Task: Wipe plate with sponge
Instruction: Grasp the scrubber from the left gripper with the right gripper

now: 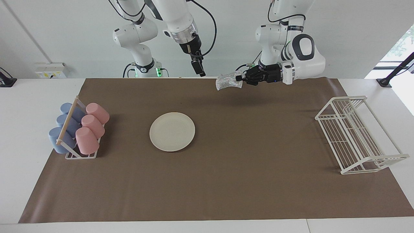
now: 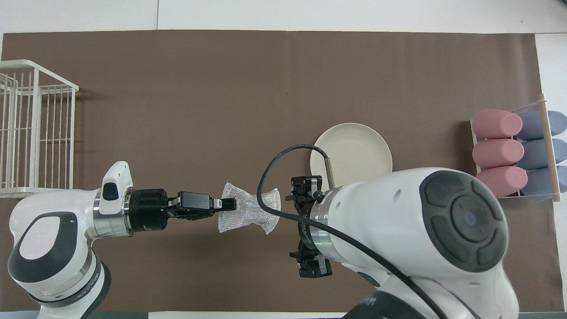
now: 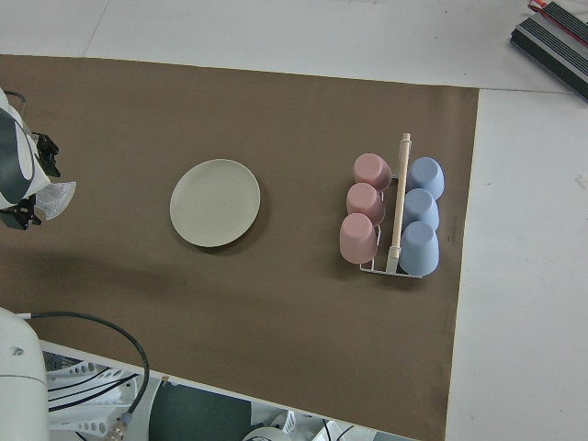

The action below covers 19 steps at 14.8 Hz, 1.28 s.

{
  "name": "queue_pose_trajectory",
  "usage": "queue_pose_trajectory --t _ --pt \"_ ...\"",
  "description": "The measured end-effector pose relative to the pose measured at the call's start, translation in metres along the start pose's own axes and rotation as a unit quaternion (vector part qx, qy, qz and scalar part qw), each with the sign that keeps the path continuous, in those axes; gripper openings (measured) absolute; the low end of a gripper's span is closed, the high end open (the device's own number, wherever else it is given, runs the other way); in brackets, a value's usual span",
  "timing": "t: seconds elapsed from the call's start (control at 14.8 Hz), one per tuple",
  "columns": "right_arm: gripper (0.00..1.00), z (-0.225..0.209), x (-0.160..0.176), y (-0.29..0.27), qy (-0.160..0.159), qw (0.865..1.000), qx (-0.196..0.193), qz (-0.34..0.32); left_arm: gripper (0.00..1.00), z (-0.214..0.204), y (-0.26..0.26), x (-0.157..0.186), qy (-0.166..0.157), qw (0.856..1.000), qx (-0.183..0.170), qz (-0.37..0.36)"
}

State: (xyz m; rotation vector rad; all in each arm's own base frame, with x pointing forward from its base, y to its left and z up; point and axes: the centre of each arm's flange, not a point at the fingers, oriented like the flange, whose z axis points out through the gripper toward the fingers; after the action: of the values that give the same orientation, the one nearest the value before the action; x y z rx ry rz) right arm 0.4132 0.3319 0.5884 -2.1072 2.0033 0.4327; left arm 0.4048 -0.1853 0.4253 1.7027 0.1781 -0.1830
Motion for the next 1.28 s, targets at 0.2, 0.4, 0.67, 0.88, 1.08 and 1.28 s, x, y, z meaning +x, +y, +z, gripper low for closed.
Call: queue_pose_trajectory --t 0.2,0.4,0.67,0.88,1.08,1.28 --pt "1.0 0.011 0.003 0.001 -0.004 1.0 0.013 0.002 0.04 0.0 0.001 -0.001 0.002 1.0 -0.006 0.0" --pt "1.0 0.028 -0.006 0.002 -0.014 0.999 0.032 -0.007 0.04 0.003 0.003 -0.003 -0.001 1.0 -0.006 0.001" --pt "1.0 0.056 -0.03 0.008 -0.022 0.999 0.04 -0.027 0.04 0.003 0.003 -0.004 -0.001 1.0 -0.007 0.002" --pt "1.0 0.071 -0.035 0.005 -0.022 0.999 0.04 -0.03 0.04 0.002 0.003 -0.004 -0.001 1.0 -0.007 0.002" --pt "1.0 0.074 -0.034 0.005 -0.021 0.999 0.038 -0.029 0.04 0.002 0.001 -0.004 0.0 1.0 -0.007 0.001" --pt "1.0 0.078 -0.035 0.007 -0.019 0.999 0.035 -0.031 0.04 0.002 0.0 -0.006 0.0 1.0 -0.006 0.0"
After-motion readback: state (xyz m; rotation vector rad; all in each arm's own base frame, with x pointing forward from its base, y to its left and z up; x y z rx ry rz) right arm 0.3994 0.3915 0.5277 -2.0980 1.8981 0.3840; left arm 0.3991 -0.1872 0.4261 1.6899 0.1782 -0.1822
